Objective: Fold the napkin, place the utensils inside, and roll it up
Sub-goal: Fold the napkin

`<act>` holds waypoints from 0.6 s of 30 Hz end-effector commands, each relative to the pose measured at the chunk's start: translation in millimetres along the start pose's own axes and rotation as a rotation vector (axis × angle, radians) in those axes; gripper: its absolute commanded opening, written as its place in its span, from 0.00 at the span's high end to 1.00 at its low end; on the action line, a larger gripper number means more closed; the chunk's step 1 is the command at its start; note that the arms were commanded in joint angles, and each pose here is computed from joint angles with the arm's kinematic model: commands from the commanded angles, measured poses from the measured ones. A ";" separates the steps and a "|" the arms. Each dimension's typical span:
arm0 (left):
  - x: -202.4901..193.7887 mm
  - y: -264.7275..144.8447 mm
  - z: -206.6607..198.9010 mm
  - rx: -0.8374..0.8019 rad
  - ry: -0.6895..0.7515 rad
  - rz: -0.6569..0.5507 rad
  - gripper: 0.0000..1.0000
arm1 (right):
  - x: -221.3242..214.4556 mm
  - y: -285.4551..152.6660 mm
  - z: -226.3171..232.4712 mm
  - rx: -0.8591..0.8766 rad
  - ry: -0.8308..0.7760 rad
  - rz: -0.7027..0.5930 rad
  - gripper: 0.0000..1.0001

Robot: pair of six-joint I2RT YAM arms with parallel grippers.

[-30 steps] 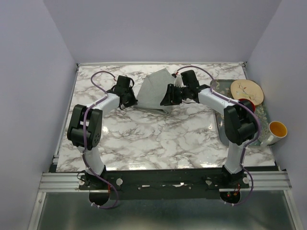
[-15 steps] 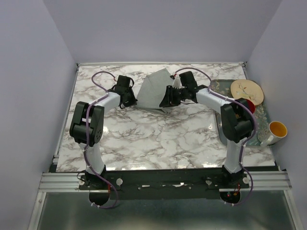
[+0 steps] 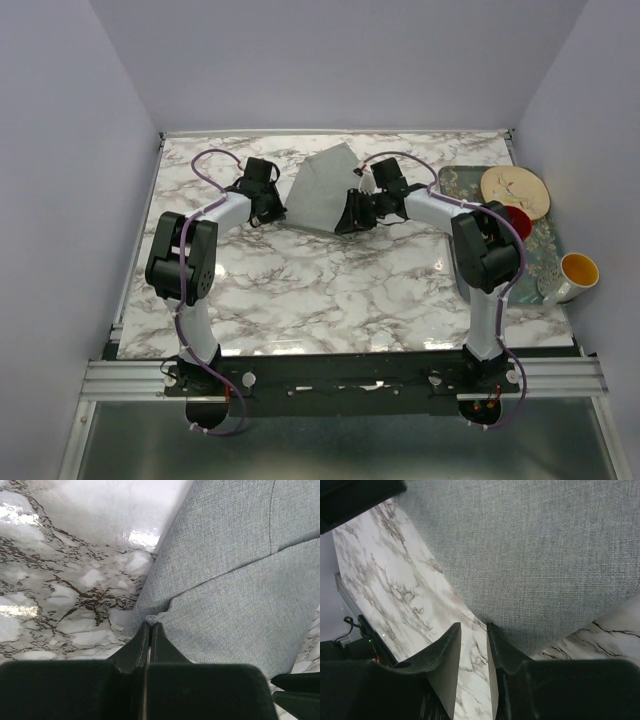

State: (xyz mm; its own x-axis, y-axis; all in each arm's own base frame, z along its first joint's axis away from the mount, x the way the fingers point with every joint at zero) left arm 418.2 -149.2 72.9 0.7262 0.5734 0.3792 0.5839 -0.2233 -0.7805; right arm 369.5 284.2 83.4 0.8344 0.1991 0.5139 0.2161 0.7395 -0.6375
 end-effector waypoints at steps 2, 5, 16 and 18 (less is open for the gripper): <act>4.2 8.1 7.1 0.029 0.004 -0.006 1.00 | -18.0 6.7 -13.8 -0.056 -0.012 0.030 0.65; 4.8 9.9 8.3 0.030 0.002 -0.005 1.00 | -20.9 9.3 -16.6 -0.057 -0.013 0.039 0.65; 9.5 11.4 3.9 0.020 0.004 -0.007 0.97 | -8.6 -7.0 -6.5 -0.075 -0.055 0.003 0.66; 12.6 8.1 0.4 0.010 0.004 -0.019 0.95 | 3.0 -16.7 4.5 -0.055 -0.072 -0.024 0.66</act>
State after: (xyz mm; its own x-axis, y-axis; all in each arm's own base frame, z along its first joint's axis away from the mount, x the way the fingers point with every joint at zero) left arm 421.3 -147.0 61.3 0.7324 0.5747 0.3652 0.5653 -0.2142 -0.7966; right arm 362.8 274.1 64.4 0.8367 0.2261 0.4989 0.2183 0.6977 -0.6823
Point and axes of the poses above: each gripper's point midway between its finger pads, its own y axis out along the fingers, its own z axis along the line the jaws close on, x = y × z, the point moved 3 cm from there along -y, back along the fingers, and after that the axes turned 12 degrees about -y, right-handed, at the moved point
